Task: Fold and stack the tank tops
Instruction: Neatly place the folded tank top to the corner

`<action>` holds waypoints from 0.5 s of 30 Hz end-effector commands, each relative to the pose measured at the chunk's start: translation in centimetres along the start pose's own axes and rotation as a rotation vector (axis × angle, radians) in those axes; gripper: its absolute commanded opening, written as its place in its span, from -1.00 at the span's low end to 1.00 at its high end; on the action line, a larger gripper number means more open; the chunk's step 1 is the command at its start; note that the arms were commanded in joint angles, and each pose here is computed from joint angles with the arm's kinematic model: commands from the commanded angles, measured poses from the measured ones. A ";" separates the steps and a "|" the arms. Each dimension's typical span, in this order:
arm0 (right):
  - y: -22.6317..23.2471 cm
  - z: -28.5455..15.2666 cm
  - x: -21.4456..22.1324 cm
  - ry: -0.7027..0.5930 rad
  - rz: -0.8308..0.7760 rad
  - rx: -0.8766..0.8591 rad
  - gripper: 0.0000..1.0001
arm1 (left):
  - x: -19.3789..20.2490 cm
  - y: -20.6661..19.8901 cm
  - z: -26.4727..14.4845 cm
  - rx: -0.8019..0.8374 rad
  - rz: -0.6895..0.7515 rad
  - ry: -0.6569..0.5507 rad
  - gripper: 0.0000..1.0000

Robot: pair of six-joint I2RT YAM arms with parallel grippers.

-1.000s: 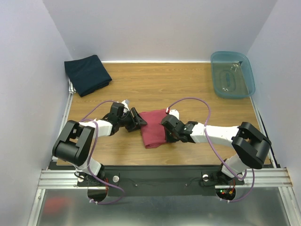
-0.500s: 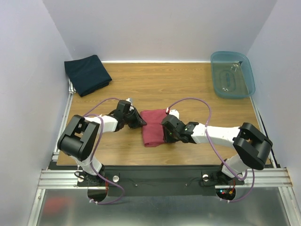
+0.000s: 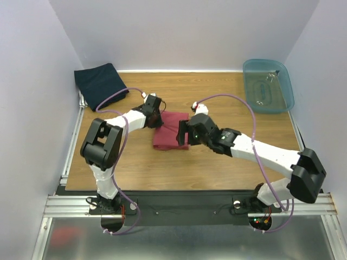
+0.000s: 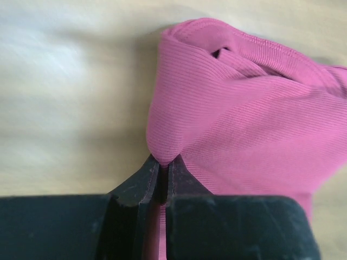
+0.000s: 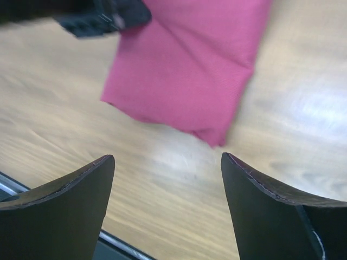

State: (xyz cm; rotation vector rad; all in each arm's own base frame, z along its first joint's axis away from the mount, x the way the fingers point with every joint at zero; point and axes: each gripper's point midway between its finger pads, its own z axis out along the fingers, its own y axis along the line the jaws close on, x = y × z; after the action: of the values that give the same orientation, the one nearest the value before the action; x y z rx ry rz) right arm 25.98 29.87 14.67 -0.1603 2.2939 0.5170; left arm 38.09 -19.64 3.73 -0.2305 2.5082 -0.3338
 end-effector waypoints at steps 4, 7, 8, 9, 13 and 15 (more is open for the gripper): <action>-0.2 -2.6 -6.7 -0.163 0.000 0.000 0.71 | -9.1 6.0 0.1 -0.376 0.152 -0.142 -1.00; -0.3 -2.7 -7.1 -0.165 -0.010 -0.004 0.71 | -13.0 7.6 0.2 -0.485 0.184 -0.191 -1.00; -0.2 -2.6 -7.1 -0.163 -0.016 -0.008 0.71 | -15.7 6.8 -0.4 -0.485 0.197 -0.239 -1.00; -0.3 -2.5 -7.1 -0.159 -0.019 -0.005 0.72 | -16.4 7.2 0.4 -0.513 0.206 -0.242 -1.00; -0.8 -2.0 -6.8 -0.144 -0.037 0.007 0.72 | -21.2 7.1 0.6 -0.572 0.223 -0.295 -1.00; -1.0 -1.7 -6.8 -0.140 -0.040 0.010 0.71 | -24.0 6.8 0.8 -0.593 0.214 -0.339 -1.00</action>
State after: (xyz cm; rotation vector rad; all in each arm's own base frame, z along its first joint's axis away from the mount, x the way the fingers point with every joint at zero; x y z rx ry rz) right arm 28.89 27.91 19.14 -0.1454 2.1826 0.4867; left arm 54.90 -10.05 9.94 -0.2188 2.2915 0.3428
